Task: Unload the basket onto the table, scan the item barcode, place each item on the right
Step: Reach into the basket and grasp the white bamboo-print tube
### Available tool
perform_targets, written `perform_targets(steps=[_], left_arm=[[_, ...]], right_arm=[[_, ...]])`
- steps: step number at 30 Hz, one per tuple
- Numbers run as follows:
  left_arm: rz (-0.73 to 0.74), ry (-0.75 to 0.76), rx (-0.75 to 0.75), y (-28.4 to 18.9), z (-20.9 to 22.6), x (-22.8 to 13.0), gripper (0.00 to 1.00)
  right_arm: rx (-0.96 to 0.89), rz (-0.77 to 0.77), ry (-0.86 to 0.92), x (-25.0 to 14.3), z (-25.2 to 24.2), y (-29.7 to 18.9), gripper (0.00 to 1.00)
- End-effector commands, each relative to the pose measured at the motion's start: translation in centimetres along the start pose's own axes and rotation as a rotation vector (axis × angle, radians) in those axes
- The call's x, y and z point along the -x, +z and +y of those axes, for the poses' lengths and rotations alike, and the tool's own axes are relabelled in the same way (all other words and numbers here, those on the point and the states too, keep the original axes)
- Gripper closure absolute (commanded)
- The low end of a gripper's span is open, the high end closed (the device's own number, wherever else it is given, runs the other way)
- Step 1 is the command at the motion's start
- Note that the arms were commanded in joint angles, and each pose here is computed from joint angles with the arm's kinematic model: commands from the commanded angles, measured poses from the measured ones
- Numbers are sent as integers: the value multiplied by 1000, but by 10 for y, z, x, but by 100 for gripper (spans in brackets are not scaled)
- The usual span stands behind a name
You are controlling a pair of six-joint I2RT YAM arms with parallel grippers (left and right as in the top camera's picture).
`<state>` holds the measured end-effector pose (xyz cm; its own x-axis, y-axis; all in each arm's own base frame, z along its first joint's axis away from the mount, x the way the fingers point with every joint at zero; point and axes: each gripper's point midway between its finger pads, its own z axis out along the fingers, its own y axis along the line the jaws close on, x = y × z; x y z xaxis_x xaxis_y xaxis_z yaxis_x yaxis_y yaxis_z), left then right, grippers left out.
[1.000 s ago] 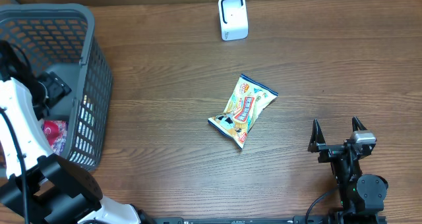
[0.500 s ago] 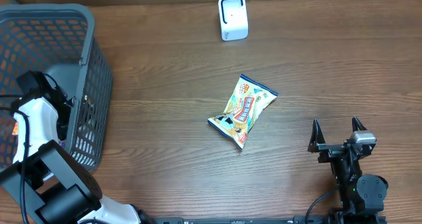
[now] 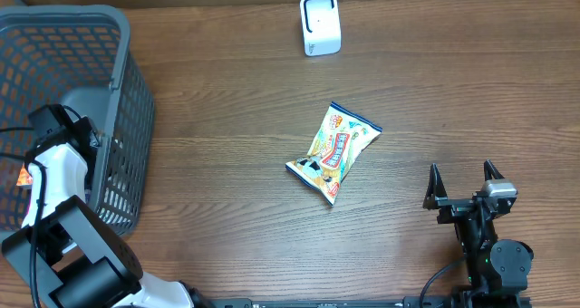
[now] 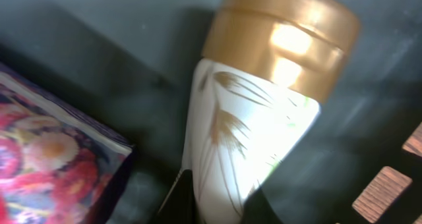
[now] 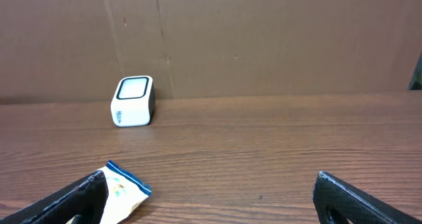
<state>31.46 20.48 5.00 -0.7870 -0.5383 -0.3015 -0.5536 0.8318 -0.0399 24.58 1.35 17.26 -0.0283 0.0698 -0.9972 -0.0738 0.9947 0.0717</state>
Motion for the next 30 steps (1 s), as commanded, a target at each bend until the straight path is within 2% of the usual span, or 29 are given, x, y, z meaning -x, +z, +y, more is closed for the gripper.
perform_targets(steps=[1, 5, 10, 13, 14, 16, 18, 23, 28, 29, 30], left_arm=[[49, -20, -33, -3, -10, -3, 96], [-16, -56, -36, -54, -13, 43, 96], [-207, -62, -86, -167, -25, 110, 96], [-285, -41, -182, -218, -43, 124, 96], [-331, -16, -281, -250, -61, 127, 96], [-372, 15, -387, -282, -79, 125, 96], [-403, 30, -424, -302, -85, 123, 96], [-374, 23, -390, -309, -80, 105, 96], [-319, -103, -103, -278, -30, 106, 94], [-302, -118, -80, -271, -25, 105, 89], [-258, -146, -47, -255, -19, 102, 72]], right_arm=[[3, -3, 4, -2, 0, 0, 0], [3, -3, 4, -2, 0, 0, 0], [3, -3, 4, -2, 0, 0, 0], [3, -3, 4, -2, 0, 0, 0], [3, -3, 4, -2, 0, 0, 0], [3, -3, 4, -2, 0, 0, 0], [3, -3, 4, -2, 0, 0, 0], [3, -3, 4, -2, 0, 0, 0], [3, -3, 4, -2, 0, 0, 0], [3, -3, 4, -2, 0, 0, 0], [3, -3, 4, -2, 0, 0, 0]])
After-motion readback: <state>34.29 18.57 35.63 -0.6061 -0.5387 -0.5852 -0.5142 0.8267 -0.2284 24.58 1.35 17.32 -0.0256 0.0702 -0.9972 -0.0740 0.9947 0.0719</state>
